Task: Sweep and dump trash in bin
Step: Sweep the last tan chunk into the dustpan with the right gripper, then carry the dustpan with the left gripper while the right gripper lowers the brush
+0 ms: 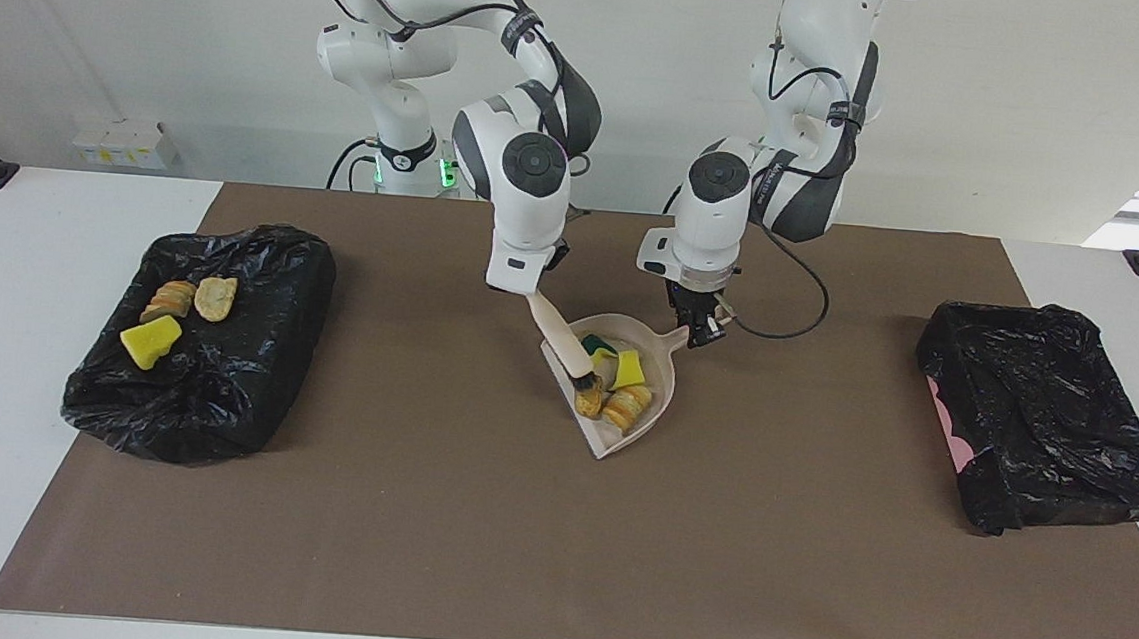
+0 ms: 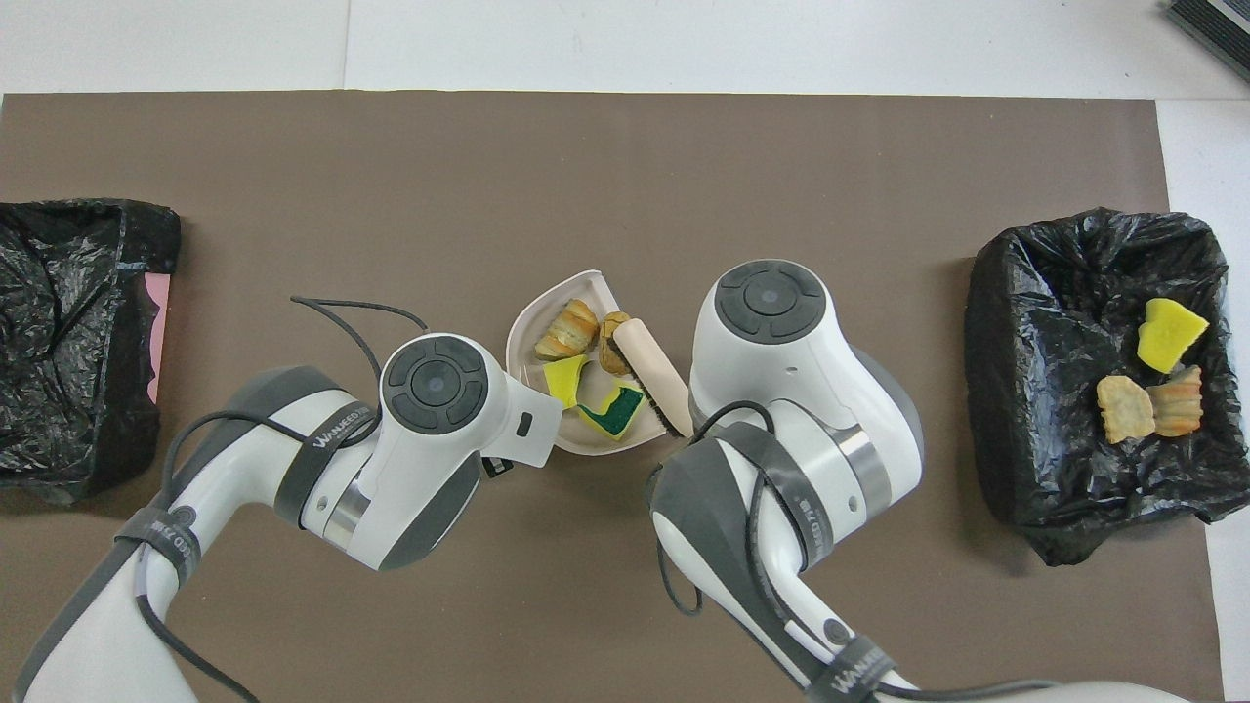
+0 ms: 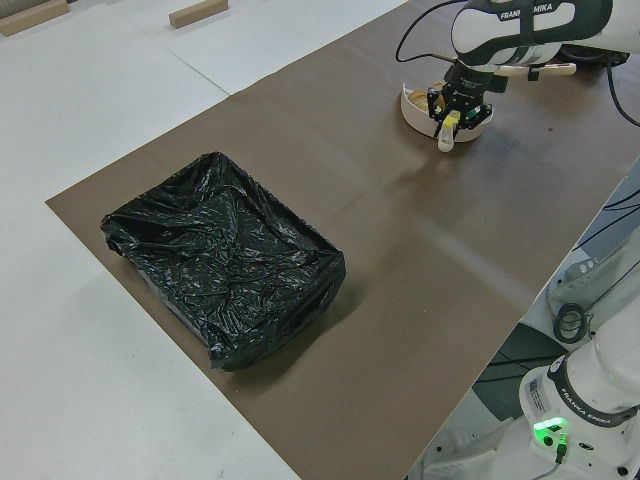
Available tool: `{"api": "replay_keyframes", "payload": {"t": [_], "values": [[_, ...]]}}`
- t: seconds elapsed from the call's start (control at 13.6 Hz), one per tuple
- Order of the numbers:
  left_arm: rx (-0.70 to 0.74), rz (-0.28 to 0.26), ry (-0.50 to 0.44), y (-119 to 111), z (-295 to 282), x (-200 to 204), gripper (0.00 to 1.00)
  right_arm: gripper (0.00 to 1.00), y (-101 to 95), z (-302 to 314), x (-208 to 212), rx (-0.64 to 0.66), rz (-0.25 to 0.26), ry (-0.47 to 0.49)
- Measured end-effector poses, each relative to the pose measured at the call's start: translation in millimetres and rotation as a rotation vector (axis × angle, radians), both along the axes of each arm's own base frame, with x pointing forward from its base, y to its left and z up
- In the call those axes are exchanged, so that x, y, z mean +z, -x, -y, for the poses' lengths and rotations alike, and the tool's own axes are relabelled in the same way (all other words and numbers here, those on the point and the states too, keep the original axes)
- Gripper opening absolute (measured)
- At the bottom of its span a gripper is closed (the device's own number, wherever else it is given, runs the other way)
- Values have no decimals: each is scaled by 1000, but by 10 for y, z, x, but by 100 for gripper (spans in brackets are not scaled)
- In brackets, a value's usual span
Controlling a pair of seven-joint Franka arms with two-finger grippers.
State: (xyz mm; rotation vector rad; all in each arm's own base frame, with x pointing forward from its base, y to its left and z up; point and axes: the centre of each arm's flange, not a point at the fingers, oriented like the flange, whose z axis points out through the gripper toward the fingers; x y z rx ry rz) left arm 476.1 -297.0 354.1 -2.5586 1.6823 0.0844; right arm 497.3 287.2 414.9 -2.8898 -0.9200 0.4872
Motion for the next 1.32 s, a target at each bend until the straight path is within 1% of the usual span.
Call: {"api": "replay_keyframes", "payload": {"t": [0.15,0.37,0.52,0.66,0.81,1.03,1.1,1.18,1.32], "values": [[-2,0,0,-3,-4,0,33,26,-2,116,136,-2,6,-17],[-44,-1,3,-29,-34,7,33,26,-81,335,73,-51,-5,-8],[-100,-1,6,-75,-87,23,33,26,-91,432,2,-142,-18,25],[-141,1,10,-211,-292,73,33,26,-40,446,-73,-260,-31,78],[-186,21,19,-397,-576,225,33,26,77,402,-124,-347,-35,126],[-257,74,28,-614,-1055,588,33,26,334,35,-116,-462,8,178],[-284,89,25,-663,-1268,728,33,26,464,-185,-136,-497,25,193],[-301,90,19,-695,-1473,855,33,26,605,-390,-176,-525,34,209],[-316,74,5,-764,-1890,1100,33,26,893,-766,-293,-561,34,243]]}}
